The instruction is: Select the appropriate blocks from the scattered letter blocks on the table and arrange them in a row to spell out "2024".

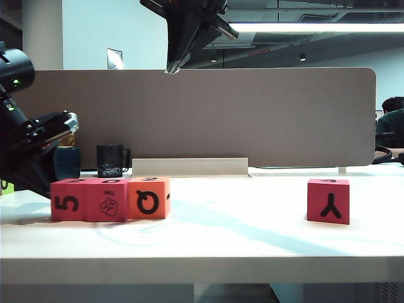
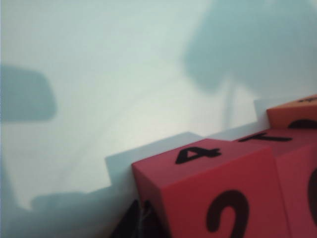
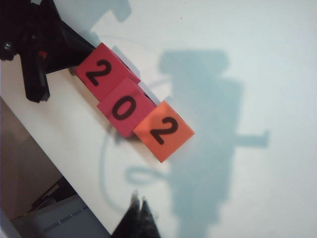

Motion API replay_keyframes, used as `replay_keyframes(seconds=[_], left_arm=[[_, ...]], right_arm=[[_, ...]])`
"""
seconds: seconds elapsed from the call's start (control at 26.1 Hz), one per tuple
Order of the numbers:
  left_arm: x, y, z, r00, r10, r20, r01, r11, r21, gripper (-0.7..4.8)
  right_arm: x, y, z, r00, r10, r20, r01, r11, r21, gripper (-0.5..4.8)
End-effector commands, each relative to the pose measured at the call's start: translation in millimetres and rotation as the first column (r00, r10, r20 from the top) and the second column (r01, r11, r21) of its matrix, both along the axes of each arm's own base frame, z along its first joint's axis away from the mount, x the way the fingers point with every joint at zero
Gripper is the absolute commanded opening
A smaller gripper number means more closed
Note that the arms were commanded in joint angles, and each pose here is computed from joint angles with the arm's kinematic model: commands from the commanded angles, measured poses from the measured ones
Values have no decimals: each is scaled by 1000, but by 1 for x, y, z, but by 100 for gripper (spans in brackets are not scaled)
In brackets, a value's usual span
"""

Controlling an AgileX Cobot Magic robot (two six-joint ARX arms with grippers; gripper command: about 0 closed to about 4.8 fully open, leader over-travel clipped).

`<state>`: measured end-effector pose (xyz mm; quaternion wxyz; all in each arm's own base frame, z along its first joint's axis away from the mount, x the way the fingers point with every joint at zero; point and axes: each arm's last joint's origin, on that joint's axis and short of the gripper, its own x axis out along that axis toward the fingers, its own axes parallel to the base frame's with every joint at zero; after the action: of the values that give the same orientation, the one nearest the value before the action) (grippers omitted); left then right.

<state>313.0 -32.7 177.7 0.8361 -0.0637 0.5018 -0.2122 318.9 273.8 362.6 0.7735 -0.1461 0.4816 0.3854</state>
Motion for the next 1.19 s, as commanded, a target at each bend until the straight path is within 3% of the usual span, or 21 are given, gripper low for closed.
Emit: replay_keyframes(seconds=[0.04, 0.69, 0.76, 0.96, 1.19], left_arm=[[0, -8, 2, 1000, -28, 6, 28, 1000, -7, -6], [-2, -32, 3, 994, -108, 33, 109, 994, -31, -6], [-1, -33, 4, 994, -102, 47, 103, 995, -18, -6], [5, -30, 16, 998, -42, 52, 37, 995, 95, -6], [14, -30, 54, 994, -33, 105, 20, 992, 125, -6]], right_arm=[[-2, -2, 3, 1000, 8, 5, -8, 1000, -9, -1], [5, -15, 1, 1000, -22, -6, 22, 999, -43, -1], [5, -16, 1, 1000, -24, -7, 24, 999, -45, -1], [10, -24, 0, 999, -47, -18, 46, 997, -57, -1], [23, -47, 0, 992, -127, -13, 125, 987, -102, -1]])
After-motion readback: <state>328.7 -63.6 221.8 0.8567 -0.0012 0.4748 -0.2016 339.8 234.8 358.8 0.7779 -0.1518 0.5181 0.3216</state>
